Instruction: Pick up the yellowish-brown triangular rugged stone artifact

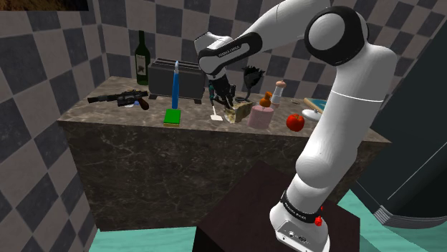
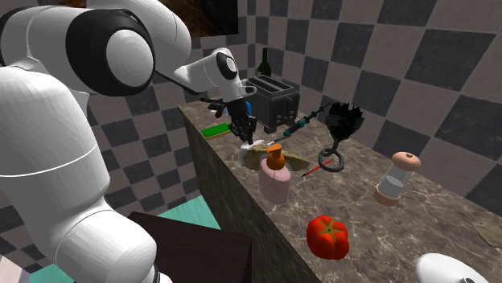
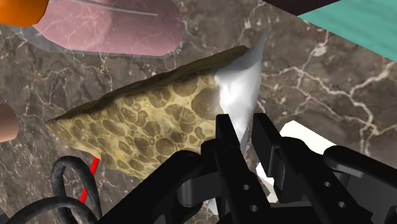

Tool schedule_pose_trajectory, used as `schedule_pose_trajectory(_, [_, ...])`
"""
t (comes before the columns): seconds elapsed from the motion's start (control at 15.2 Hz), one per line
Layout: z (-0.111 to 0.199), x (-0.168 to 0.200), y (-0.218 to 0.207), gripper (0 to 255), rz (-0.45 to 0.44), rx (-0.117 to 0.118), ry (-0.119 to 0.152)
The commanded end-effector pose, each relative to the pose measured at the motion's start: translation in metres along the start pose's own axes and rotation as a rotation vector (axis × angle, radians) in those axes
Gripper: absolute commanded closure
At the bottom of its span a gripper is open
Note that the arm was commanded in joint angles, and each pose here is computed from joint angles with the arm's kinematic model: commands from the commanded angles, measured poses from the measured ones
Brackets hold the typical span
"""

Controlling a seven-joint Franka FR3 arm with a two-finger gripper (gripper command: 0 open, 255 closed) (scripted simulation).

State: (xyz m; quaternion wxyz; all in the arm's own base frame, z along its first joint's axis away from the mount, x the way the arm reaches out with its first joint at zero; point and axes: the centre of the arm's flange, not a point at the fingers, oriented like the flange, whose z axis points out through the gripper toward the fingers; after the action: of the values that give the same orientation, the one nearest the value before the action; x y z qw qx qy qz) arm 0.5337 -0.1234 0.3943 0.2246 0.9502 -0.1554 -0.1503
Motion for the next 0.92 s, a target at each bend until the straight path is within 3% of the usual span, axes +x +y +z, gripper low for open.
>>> schedule_pose_trajectory(0.0, [0.001, 0.000, 0.000, 255, 0.000, 0.000, -0.001])
schedule_pose_trajectory(0.26, [0.000, 0.001, 0.000, 255, 0.000, 0.000, -0.001])
schedule_pose_trajectory(0.86, [-0.040, -0.010, 0.022, 255, 0.000, 0.000, -0.001])
